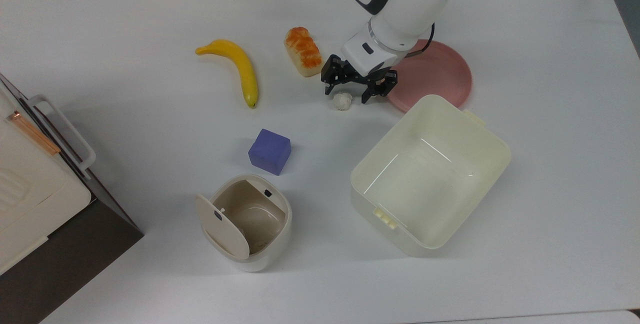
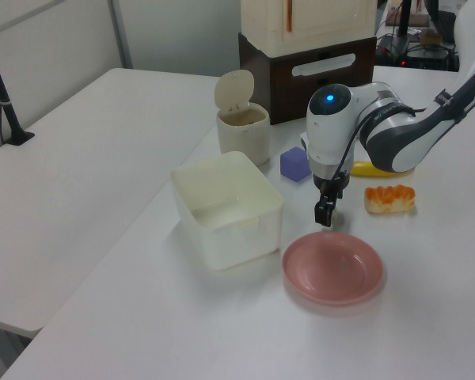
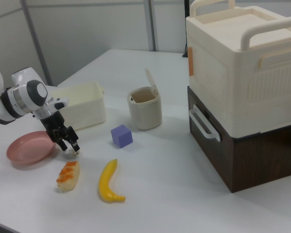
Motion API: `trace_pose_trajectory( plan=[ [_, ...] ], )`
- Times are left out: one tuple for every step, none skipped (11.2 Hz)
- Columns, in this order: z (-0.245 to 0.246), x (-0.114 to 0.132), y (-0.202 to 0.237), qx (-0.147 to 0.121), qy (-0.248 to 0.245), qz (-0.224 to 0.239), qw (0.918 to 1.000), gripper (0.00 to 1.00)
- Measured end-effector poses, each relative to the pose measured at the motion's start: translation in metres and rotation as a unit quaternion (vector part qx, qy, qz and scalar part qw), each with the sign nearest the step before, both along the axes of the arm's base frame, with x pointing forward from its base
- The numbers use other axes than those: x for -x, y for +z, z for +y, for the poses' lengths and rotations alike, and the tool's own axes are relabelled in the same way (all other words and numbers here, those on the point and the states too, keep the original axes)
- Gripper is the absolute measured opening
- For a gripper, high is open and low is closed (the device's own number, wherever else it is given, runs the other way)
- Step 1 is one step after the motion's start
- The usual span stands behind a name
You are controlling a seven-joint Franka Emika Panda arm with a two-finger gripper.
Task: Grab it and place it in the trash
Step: 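Lower the gripper and close it on the small white ball, then lift the ball and carry it over the white trash bin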
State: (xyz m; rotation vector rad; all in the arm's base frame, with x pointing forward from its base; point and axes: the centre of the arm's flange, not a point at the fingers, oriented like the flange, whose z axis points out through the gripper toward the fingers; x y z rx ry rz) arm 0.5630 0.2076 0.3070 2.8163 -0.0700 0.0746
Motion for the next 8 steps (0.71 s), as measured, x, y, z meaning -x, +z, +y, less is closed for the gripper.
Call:
trace_pose_trajectory(
  plan=[
    [0.000, 0.000, 0.000, 0.000, 0.000, 0.000, 1.0000, 0.79],
    [-0.001, -0.001, 0.000, 0.000, -0.001, -0.001, 1.0000, 0.62],
    [-0.003, -0.002, 0.001, 0.000, -0.002, -0.002, 1.0000, 0.44],
    [-0.003, -0.003, 0.002, 0.000, -0.003, -0.002, 1.0000, 0.31],
    [-0.004, -0.003, 0.002, 0.001, -0.002, -0.003, 1.0000, 0.19],
    [-0.004, -0.004, 0.003, 0.001, 0.002, -0.003, 1.0000, 0.19],
    [-0.007, -0.007, 0.007, 0.000, 0.001, -0.006, 1.0000, 0.19],
    [-0.012, -0.016, 0.019, -0.003, 0.000, -0.017, 0.9998, 0.19]
  ],
)
